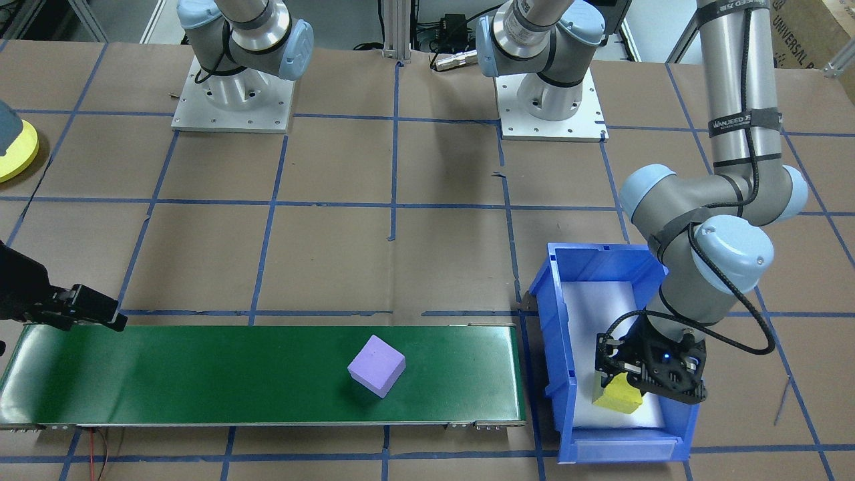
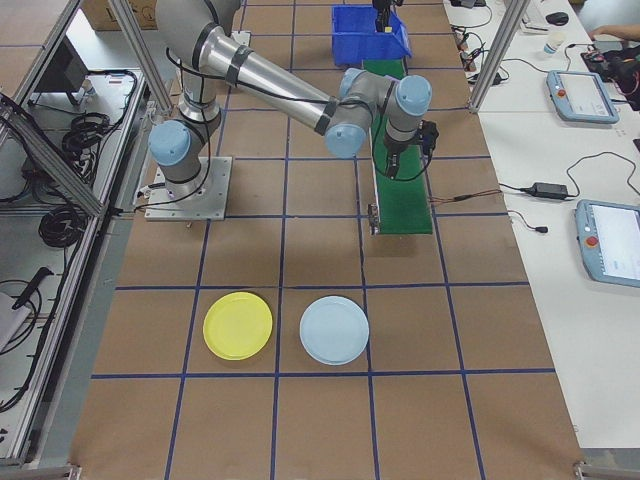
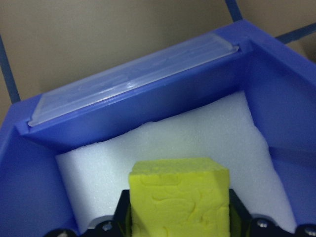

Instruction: Move block left to right into plate

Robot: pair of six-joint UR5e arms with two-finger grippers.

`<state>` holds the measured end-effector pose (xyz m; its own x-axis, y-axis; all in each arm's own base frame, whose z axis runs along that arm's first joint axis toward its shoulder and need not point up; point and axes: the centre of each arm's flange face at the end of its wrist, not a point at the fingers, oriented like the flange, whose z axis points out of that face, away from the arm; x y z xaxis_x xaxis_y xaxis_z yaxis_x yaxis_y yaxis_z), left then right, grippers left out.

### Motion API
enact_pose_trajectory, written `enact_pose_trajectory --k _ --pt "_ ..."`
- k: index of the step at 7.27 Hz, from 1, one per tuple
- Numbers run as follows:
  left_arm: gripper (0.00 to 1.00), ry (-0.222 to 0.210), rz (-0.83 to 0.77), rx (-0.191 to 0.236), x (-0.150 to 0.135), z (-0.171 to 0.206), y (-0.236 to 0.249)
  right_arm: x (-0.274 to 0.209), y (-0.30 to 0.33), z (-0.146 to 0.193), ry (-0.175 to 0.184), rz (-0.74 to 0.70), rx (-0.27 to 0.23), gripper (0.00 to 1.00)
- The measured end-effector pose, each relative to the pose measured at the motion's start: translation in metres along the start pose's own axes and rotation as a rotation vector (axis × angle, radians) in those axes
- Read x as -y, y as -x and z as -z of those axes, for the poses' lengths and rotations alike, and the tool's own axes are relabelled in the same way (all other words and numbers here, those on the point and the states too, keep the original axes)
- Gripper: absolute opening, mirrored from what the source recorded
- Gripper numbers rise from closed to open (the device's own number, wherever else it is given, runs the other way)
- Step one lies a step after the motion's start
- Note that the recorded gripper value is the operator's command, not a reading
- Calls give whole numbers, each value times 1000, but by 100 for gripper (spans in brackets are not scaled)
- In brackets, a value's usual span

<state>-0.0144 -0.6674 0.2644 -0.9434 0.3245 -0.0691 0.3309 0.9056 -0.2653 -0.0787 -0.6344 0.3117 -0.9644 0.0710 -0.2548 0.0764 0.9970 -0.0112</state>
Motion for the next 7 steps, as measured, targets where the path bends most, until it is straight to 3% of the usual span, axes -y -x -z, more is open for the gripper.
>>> enact_pose_trajectory --k 2,4,5,7 --pt "38 -130 -9 43 20 74 -1 6 -3 -11 -12 -26 37 99" --pt "38 -231 48 -24 32 118 -34 8 -4 -16 -12 -63 50 99" --pt "38 -241 89 -63 38 121 -64 9 -4 -17 -12 -68 51 100" --pt "38 -216 136 -121 44 107 -114 9 -5 -17 -19 -66 49 100"
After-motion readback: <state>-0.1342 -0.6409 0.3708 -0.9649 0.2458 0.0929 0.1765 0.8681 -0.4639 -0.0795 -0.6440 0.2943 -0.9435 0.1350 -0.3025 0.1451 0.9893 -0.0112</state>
